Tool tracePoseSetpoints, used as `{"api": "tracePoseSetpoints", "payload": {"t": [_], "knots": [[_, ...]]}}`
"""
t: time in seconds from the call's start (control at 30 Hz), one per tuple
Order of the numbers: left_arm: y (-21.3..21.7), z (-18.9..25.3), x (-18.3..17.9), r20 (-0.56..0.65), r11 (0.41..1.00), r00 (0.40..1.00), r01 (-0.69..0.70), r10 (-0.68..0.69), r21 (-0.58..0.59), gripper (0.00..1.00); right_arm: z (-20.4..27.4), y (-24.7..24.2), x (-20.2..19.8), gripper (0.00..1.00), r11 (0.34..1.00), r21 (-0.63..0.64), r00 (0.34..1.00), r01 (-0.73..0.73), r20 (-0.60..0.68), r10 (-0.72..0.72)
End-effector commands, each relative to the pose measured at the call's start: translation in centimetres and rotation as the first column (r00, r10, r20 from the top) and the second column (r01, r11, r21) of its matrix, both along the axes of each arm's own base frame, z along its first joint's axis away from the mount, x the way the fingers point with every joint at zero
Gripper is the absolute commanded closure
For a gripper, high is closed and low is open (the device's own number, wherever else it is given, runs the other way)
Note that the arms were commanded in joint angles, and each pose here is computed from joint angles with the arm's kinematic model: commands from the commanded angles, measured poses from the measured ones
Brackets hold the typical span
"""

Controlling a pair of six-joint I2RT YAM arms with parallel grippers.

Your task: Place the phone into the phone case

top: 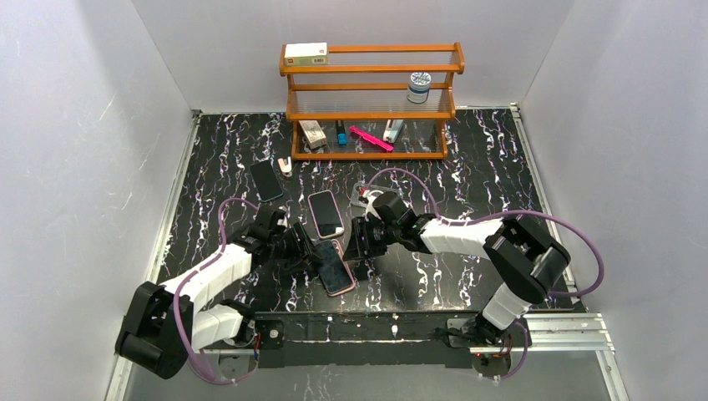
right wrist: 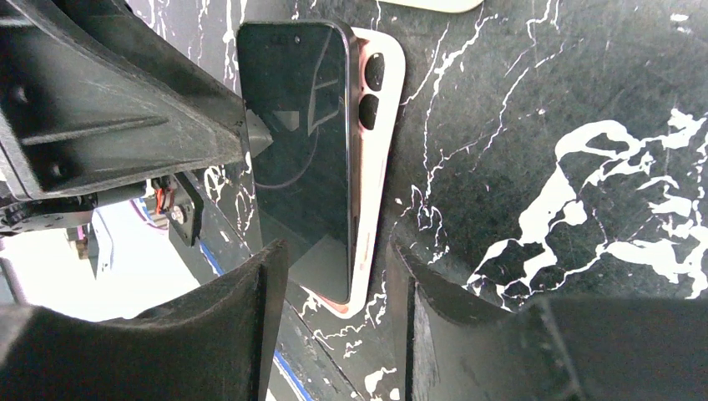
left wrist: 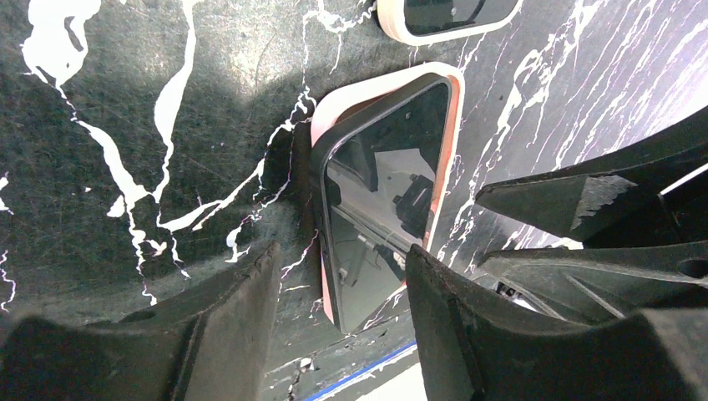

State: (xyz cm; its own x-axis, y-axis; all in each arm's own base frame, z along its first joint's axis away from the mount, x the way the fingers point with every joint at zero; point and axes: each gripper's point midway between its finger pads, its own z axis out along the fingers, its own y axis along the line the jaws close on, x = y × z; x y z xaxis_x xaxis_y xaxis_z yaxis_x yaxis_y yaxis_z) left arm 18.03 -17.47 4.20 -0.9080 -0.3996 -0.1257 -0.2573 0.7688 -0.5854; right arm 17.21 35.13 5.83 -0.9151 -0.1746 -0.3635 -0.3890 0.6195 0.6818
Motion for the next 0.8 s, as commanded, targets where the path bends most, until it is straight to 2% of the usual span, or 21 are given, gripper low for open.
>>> {"api": "tracePoseSetpoints", "payload": {"t": [0.0, 0.57, 0.77], "knots": [[-0.2, 0.6, -0.1, -0.004, 0.999, 0.999, 0.039, -0.039, 0.005, 0.48, 1.2, 0.4, 0.6, 0.47, 0.999, 0.052, 0.999, -0.017, 0.05, 0.014], [-1.5, 0.1, 1.0, -0.008, 0.999, 0.999, 0.037, -0.037, -0.026, 0.82, -1.0, 2.1, 1.3, 0.56, 0.996, 0.067, 0.998, -0.052, 0.022, 0.051], [-2.4, -0.1, 1.0, -0.001, 0.998, 0.998, 0.059, -0.059, -0.027, 0.83, -1.6, 2.3, 1.3, 0.57, 0.996, 0.075, 0.998, -0.056, 0.013, 0.055]]}}
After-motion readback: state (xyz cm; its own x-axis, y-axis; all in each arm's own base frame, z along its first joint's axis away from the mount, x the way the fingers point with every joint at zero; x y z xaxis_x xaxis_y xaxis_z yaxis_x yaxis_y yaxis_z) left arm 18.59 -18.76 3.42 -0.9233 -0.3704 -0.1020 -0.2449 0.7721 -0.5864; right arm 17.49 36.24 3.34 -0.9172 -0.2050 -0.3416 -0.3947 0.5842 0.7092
